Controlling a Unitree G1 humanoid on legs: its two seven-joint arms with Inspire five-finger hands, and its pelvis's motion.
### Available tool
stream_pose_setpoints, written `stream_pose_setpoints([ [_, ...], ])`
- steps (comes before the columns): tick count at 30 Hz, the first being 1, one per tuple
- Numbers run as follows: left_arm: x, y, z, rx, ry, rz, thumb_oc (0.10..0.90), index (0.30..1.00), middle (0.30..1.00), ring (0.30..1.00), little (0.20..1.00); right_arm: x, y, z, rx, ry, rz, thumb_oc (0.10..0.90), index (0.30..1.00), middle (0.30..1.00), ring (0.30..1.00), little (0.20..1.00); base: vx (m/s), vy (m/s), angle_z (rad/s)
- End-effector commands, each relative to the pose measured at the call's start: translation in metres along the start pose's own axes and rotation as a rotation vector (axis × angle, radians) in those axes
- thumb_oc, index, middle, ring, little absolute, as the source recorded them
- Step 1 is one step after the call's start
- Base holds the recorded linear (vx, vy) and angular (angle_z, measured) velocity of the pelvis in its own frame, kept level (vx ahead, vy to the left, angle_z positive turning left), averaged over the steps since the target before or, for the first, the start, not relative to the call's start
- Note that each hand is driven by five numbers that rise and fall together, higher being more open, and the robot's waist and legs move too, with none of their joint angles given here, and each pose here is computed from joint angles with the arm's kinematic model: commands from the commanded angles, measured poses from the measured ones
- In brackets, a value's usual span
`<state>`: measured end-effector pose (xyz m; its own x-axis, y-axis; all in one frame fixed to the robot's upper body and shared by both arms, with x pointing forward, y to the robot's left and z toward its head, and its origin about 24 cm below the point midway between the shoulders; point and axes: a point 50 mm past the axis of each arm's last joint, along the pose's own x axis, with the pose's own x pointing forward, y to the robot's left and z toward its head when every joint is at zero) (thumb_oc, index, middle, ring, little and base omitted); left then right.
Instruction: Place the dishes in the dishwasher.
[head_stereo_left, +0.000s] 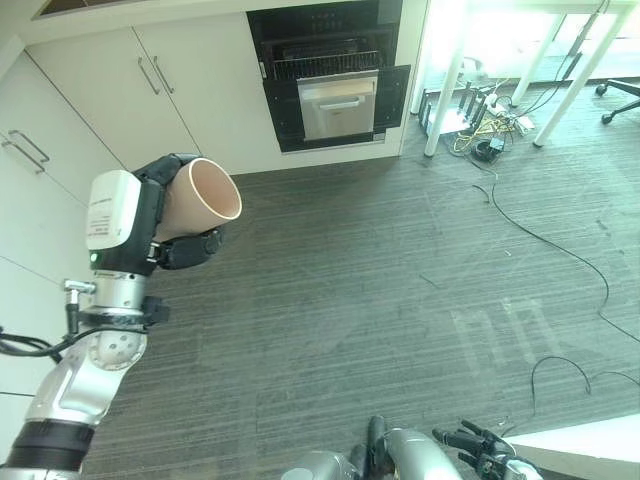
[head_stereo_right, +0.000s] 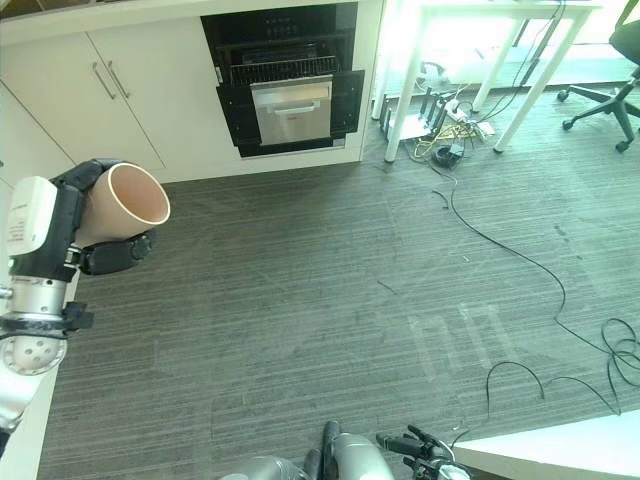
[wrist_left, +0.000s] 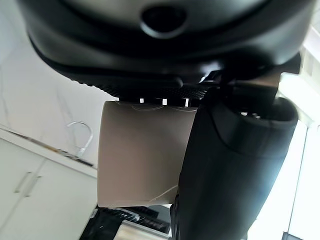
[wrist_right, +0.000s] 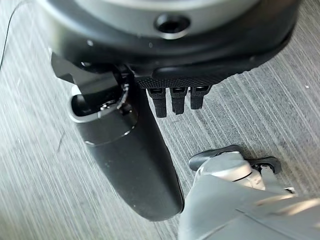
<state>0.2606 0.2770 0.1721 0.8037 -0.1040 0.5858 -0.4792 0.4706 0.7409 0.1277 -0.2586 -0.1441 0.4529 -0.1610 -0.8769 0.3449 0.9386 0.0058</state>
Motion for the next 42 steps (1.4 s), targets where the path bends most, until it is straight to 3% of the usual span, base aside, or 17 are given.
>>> stream_pose_setpoints([
  [1,0.032,0.046,0.03,0.007,-0.187,0.205,0.4,0.3,0.3,0.3,0.3,-0.002,-0.012,0.033,0.001,-0.132,0.014,0.8,0.9,0.9,0.9,0.9,0.16,-0.245,-0.07],
  [5,0.031,0.048,0.029,-0.005,-0.193,0.174,0.4,0.3,0.3,0.3,0.3,-0.004,-0.025,0.027,0.015,-0.111,-0.019,0.8,0.9,0.9,0.9,0.9,0.25,-0.167,0.37],
  [18,0.013,0.039,0.018,0.029,-0.158,0.146,0.4,0.3,0.3,0.3,0.3,-0.004,-0.027,0.009,-0.008,-0.03,-0.08,0.8,0.9,0.9,0.9,0.9,0.38,0.104,-0.68],
  [28,0.029,0.055,0.021,0.103,-0.213,0.129,0.4,0.3,0.3,0.3,0.3,-0.003,-0.008,0.018,-0.024,-0.167,-0.052,0.8,0.9,0.9,0.9,0.9,0.27,0.094,-0.09],
  [36,0.034,0.069,0.023,0.156,-0.209,0.178,0.4,0.3,0.3,0.3,0.3,-0.005,-0.009,0.058,-0.091,-0.299,-0.059,0.8,0.9,0.9,0.9,0.9,0.23,-0.316,0.1],
  [42,0.022,0.079,0.017,0.174,-0.133,0.21,0.4,0.3,0.3,0.3,0.3,-0.004,0.006,0.065,-0.28,-0.286,0.018,0.8,0.9,0.9,0.9,0.9,0.43,-0.779,0.26],
])
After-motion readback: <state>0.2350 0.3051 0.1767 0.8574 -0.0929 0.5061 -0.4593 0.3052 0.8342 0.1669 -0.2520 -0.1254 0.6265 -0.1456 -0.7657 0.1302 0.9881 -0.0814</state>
